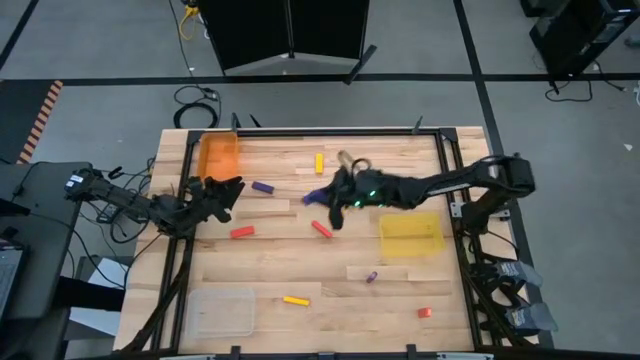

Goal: Sort blocks
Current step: Put the top right purple block into the transparent bin

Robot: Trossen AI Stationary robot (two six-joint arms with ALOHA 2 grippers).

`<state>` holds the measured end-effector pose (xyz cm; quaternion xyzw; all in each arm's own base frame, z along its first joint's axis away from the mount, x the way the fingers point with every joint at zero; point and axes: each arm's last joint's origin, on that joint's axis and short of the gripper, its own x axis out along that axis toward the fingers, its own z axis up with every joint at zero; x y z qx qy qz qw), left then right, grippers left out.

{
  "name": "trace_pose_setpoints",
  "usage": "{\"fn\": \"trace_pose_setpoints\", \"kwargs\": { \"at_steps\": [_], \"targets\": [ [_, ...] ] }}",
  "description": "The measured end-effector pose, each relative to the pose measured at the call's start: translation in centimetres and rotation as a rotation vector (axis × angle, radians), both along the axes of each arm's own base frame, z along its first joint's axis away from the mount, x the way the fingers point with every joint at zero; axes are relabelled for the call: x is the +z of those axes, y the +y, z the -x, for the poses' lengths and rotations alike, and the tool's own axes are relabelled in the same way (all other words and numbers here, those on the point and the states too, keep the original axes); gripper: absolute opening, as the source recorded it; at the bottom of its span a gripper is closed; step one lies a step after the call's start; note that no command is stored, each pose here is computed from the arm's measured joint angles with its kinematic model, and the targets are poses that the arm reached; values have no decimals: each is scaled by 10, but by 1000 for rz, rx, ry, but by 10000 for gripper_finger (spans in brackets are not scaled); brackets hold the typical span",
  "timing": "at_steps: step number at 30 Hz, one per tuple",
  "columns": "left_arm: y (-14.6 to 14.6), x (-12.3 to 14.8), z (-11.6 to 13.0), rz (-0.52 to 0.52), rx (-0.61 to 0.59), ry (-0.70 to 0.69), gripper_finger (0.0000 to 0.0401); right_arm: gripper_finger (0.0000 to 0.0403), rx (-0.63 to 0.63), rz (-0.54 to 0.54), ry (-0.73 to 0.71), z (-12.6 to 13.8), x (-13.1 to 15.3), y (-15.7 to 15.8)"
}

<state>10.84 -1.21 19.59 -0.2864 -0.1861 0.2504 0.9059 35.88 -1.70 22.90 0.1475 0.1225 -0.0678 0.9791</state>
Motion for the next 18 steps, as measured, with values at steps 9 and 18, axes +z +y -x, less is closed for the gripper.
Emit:
{"fn": "trace_pose_setpoints", "kwargs": {
  "at_steps": [9, 18],
  "targets": [
    [-1, 2, 0, -8, -52, -28, 207, 69, 198, 31, -54, -68, -1, 51],
    [-2, 2, 0, -14, -74, -31, 207, 69, 366, 21, -113, -110, -1, 96]
  ]
}}
